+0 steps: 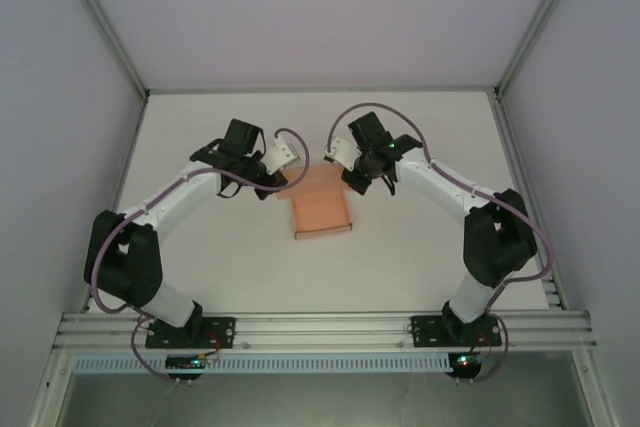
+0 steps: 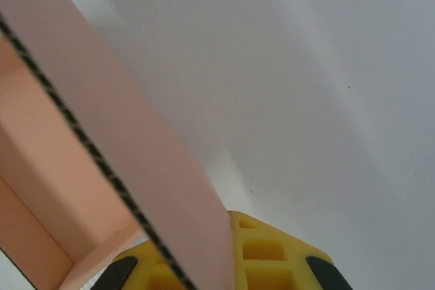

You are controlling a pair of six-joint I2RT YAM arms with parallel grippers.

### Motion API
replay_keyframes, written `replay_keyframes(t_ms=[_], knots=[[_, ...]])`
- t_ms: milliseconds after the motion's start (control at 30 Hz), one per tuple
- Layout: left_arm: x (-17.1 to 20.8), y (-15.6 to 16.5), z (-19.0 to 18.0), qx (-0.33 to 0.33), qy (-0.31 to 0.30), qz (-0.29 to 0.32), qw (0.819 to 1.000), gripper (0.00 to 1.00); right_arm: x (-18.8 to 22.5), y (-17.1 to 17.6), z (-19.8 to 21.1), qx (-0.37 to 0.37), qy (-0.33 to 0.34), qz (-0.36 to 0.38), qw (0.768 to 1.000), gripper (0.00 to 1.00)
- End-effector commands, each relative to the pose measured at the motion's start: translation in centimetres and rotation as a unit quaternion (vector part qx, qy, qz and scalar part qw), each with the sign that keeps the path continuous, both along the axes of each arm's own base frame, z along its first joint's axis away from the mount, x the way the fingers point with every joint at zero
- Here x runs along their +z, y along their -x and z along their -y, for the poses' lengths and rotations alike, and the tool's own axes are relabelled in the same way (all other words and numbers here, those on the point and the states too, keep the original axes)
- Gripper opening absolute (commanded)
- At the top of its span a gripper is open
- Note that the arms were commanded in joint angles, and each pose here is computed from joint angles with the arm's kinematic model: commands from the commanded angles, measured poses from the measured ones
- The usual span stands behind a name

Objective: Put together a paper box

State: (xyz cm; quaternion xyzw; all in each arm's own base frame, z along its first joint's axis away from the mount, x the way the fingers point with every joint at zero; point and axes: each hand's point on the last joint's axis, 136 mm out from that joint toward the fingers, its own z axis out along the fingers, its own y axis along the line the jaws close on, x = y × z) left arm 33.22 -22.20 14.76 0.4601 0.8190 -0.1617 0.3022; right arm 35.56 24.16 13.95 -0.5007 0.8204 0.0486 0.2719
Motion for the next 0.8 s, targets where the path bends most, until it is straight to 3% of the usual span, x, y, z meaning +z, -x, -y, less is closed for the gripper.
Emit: replay_keyframes(t_ms=[0, 133, 300, 433, 567, 767], knots=[[3.5, -3.0, -0.6, 0.092, 0.024, 0.056, 0.994, 0.00, 2.4, -1.8, 0.9, -0.099, -0.009, 0.035, 0.994, 0.00], [5.0, -5.7, -0.4, 0.220, 0.090, 0.039, 0.970, 0.00, 4.1, -3.3, 0.2, -0.243, -0.107, 0.048, 0.963, 0.00], [5.3, -6.9, 1.0, 0.303, 0.164, 0.006, 0.939, 0.00, 4.4, -4.9, -1.1, -0.382, -0.212, 0.050, 0.898, 0.00], [5.6, -7.3, 2.3, 0.330, 0.237, -0.024, 0.913, 0.00, 4.6, -5.4, -2.2, -0.434, -0.276, 0.023, 0.857, 0.00], [5.5, -8.2, 2.9, 0.361, 0.288, -0.048, 0.886, 0.00, 4.9, -6.3, -3.2, -0.443, -0.328, 0.020, 0.834, 0.00], [3.9, -8.9, 4.2, 0.370, 0.300, -0.068, 0.877, 0.00, 3.2, -6.9, -3.4, -0.473, -0.349, 0.004, 0.809, 0.00]])
